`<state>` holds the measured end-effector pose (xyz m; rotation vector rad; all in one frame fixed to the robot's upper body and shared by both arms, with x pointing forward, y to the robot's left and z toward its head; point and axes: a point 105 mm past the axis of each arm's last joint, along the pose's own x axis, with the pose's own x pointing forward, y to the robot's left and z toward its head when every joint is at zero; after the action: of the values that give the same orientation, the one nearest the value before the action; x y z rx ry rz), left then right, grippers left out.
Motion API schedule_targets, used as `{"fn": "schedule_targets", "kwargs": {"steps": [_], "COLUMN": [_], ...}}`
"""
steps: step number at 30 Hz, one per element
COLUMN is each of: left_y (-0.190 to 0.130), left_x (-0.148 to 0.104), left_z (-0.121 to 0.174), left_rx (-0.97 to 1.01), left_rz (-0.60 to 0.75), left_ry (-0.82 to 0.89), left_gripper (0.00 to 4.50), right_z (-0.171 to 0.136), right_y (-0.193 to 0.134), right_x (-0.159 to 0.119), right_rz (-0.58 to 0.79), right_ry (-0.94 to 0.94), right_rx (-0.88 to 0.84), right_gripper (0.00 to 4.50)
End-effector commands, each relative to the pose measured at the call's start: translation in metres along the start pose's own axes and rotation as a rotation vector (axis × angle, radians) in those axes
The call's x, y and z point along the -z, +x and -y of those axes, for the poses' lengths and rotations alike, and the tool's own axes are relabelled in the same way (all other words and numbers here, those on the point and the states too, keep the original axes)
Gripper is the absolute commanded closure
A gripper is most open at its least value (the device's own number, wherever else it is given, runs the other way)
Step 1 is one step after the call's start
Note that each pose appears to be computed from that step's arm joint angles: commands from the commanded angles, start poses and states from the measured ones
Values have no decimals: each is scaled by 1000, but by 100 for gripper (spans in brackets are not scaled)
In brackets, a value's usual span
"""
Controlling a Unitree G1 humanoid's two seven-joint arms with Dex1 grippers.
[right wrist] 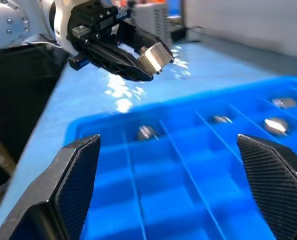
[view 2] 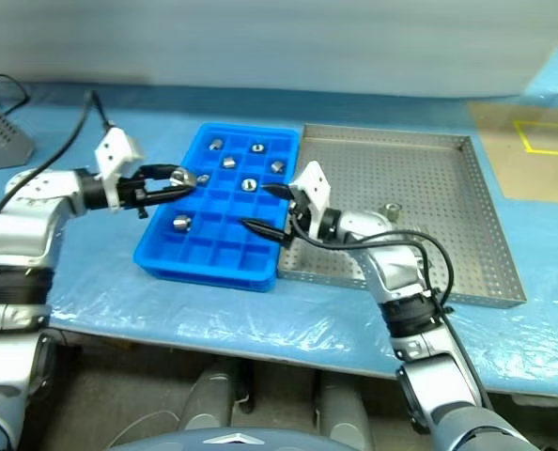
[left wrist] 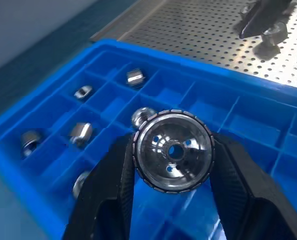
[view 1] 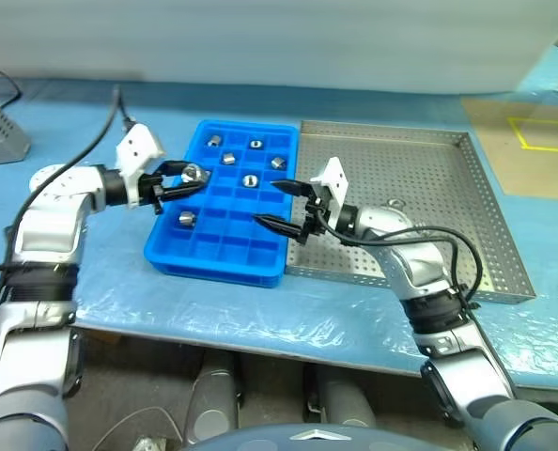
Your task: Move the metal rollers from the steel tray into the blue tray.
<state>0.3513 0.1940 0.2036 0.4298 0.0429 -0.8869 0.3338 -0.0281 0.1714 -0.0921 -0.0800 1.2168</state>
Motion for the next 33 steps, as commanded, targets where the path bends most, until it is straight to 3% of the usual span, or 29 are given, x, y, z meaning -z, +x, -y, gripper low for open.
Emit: {"fn": "schedule_targets", "kwargs": {"steps": [1, 5, 10, 17, 25, 33], "left_y": [-15, -1, 34, 79, 94, 82], "left_x": [4, 27, 32, 29, 38, 50], "left_z": [1, 16, 32, 3, 11, 0], "left_rx": [-125, -179, -141, -232, -139, -187], "left_rz": [11, -12, 25, 65, 29, 6], "left_ry": [-32, -78, -137, -171, -155, -180], "left_gripper": [274, 274, 274, 274, 274, 274], "right_z": [-4, -7, -4, -3, 1, 3], "right_y": [8, 15, 14, -1, -11, -13], "right_x": [-5, -6, -5, 3, 2, 5], "right_rz": [25, 33, 32, 13, 15, 9], "right_ry": [-31, -35, -40, -28, -26, -27], "right_rx": [-63, -88, -69, 18, 102, 125], "right_gripper": [0, 0, 0, 0, 0, 0]}}
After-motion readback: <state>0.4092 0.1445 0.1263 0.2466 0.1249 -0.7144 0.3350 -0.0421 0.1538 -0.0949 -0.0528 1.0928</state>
